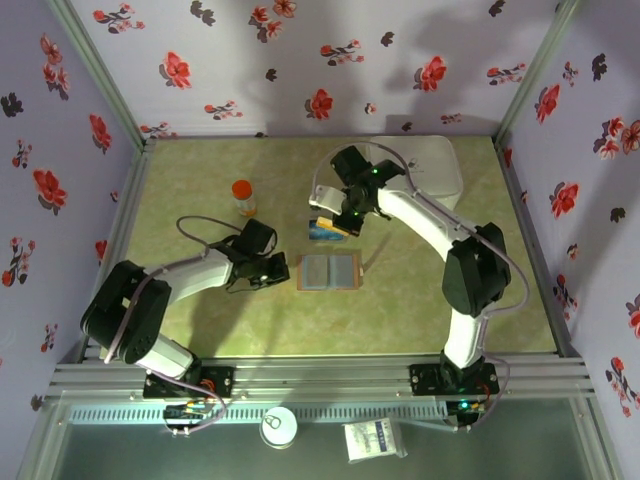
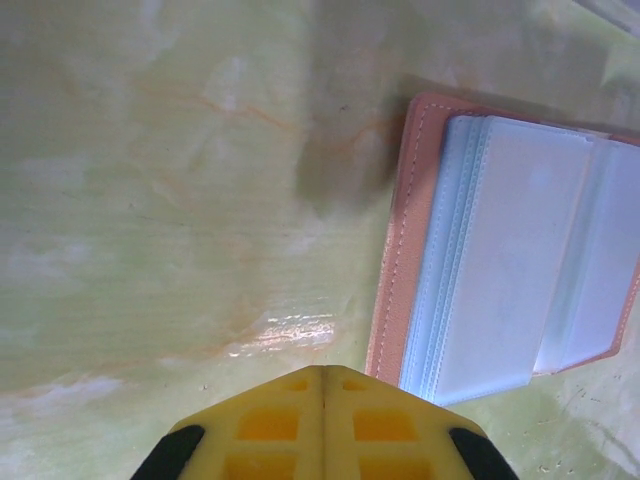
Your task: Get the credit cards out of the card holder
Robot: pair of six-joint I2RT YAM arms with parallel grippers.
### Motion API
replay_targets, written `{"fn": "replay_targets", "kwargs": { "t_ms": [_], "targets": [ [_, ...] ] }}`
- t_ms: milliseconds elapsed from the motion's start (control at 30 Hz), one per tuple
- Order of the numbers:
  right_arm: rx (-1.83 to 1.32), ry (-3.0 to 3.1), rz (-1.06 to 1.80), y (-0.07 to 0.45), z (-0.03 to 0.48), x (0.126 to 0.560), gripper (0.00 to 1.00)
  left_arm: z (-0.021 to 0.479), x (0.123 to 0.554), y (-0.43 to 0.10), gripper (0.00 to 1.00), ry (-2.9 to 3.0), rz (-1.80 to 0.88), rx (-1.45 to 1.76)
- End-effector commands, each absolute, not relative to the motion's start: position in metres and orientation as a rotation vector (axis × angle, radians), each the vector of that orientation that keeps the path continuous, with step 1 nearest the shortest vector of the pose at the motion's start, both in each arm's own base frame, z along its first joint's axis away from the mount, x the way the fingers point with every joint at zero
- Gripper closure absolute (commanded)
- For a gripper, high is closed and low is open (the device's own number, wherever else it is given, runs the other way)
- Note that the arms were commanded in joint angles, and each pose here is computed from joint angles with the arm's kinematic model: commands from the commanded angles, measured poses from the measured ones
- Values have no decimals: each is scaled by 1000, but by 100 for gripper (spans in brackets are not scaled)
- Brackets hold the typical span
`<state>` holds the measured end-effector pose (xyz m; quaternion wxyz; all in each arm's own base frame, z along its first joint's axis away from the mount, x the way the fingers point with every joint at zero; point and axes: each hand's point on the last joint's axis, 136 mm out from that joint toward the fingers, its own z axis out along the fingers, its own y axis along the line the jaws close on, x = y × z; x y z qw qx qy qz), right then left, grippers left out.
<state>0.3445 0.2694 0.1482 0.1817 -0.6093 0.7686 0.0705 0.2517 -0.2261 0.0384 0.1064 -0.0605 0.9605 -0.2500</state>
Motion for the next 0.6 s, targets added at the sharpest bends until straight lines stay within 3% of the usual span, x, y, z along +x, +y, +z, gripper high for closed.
{"fn": "replay_targets", "kwargs": {
  "t_ms": [0,567],
  "targets": [
    [-1852,2098,225,264,148,354,100,39,249,-214,98,2827,-690,-244],
    [-1885,2088,357,276,130,404,100,51,256,-206,97,2769,-673,-443]
  ]
}}
